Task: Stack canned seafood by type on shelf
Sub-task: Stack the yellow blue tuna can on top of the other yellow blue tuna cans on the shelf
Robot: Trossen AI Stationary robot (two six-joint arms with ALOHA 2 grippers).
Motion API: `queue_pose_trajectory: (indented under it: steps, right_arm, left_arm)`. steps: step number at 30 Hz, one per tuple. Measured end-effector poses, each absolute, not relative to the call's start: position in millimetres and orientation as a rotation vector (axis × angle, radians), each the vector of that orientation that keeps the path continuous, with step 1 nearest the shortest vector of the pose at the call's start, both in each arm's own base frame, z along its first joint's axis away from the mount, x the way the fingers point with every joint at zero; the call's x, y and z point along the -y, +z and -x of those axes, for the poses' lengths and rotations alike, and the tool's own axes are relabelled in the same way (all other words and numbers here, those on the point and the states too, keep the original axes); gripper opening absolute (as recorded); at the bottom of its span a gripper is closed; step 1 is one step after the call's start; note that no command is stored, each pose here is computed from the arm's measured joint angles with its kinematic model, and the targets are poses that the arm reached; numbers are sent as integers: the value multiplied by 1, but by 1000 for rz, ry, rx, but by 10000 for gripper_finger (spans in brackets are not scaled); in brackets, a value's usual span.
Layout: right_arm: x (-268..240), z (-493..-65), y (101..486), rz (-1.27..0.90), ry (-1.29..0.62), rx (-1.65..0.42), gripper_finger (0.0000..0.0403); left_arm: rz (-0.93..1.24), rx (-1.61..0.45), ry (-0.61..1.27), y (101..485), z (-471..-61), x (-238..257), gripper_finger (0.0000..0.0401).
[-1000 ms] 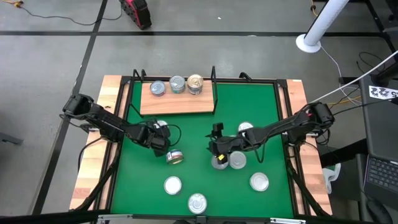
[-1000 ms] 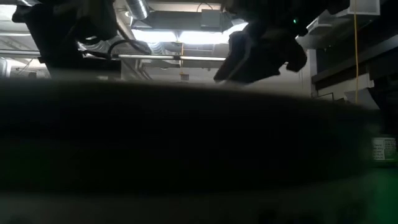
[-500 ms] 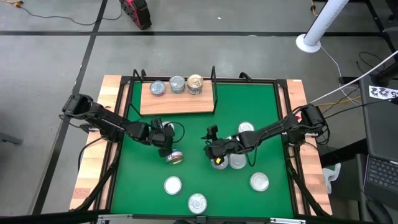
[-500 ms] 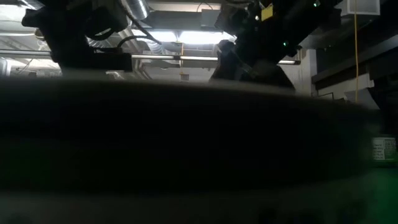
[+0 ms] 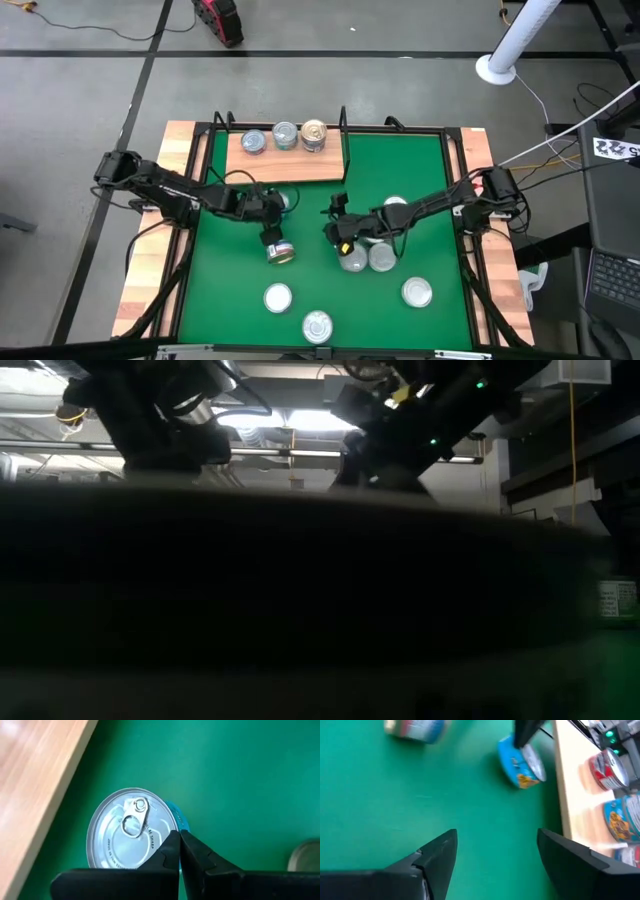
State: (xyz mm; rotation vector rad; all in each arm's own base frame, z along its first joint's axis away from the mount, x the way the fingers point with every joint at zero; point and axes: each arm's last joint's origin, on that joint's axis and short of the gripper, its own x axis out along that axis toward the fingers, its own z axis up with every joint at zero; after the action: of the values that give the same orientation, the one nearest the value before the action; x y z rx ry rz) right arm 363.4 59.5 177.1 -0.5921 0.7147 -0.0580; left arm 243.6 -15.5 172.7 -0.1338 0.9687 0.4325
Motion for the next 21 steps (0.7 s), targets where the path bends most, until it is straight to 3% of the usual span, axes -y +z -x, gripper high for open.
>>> queue_pose_trajectory:
  steps: [21]
  right_arm:
    - [-43, -391, 160, 755, 9, -532, 273]
  left_arm:
    - [297, -795, 271, 185, -262, 3, 0]
